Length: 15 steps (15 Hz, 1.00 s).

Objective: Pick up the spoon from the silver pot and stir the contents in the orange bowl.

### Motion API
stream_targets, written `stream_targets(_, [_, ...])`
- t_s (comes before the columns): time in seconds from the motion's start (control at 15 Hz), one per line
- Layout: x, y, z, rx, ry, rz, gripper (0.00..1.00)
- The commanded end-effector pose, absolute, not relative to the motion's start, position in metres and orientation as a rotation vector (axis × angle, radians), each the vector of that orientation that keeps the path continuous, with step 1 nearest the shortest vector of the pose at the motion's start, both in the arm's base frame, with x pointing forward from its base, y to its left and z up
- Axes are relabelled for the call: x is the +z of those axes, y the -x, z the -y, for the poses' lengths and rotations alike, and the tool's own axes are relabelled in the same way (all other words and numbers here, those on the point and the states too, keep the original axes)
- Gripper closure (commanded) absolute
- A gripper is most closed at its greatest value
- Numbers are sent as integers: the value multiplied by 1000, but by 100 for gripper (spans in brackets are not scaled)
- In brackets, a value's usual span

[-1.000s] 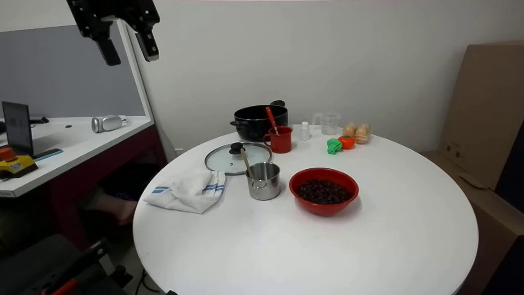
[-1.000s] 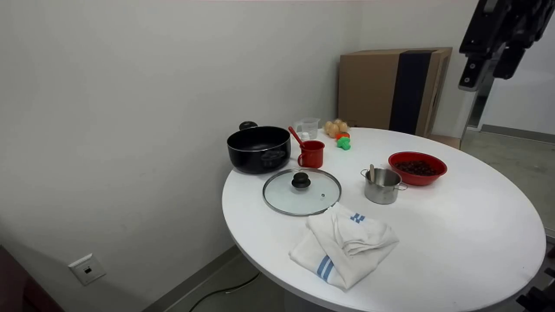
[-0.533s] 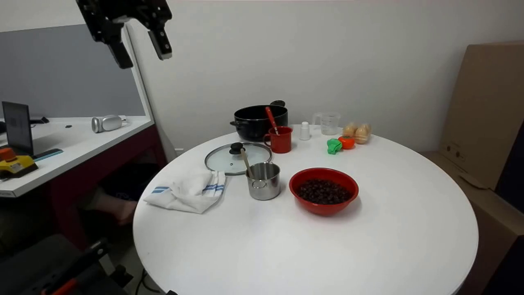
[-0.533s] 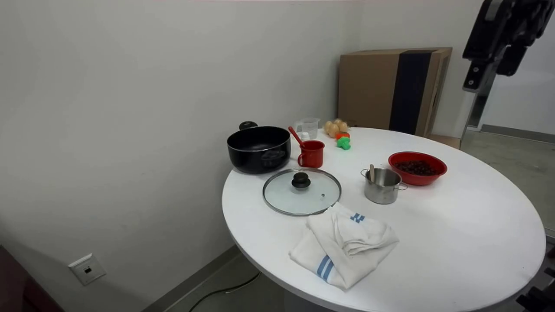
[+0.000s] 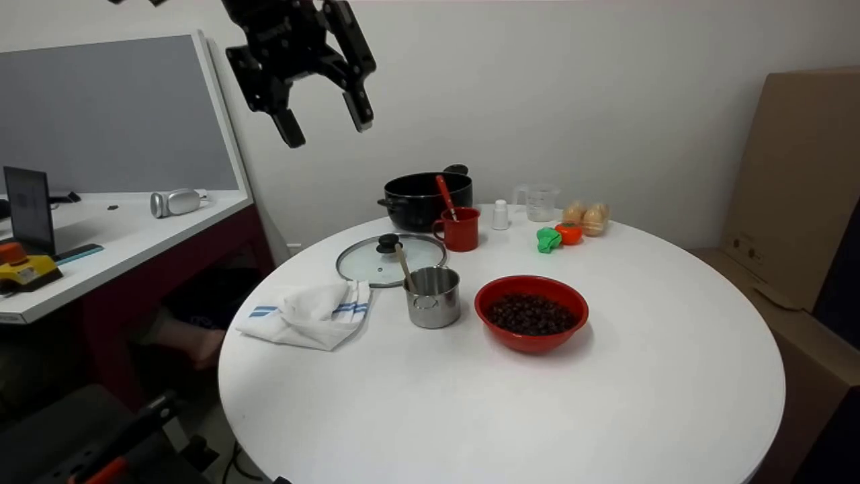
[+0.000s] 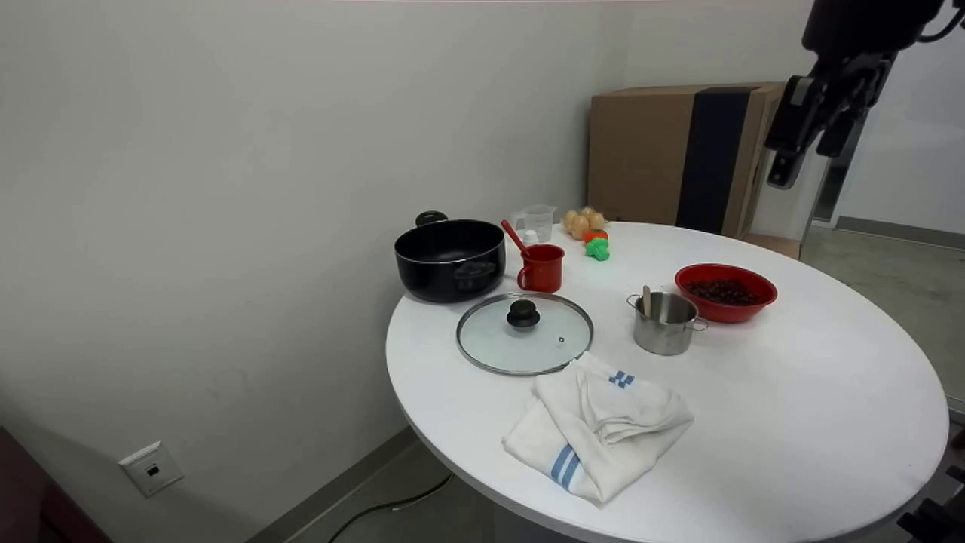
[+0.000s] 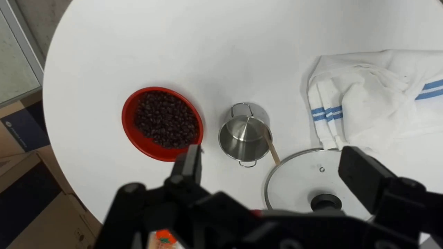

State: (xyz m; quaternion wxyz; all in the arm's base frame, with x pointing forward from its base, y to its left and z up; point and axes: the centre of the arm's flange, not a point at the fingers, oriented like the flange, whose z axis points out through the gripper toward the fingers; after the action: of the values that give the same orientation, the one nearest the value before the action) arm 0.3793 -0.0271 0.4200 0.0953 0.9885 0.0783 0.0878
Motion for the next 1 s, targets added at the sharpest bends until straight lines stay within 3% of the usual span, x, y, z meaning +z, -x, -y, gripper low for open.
stream_targets(0.0, [402, -420, 41, 292, -2971, -300, 0])
stream_targets(0.53, [385, -469, 26, 361, -3074, -500, 0])
stream_targets(0.93, [348, -477, 13, 233, -3077, -549, 0])
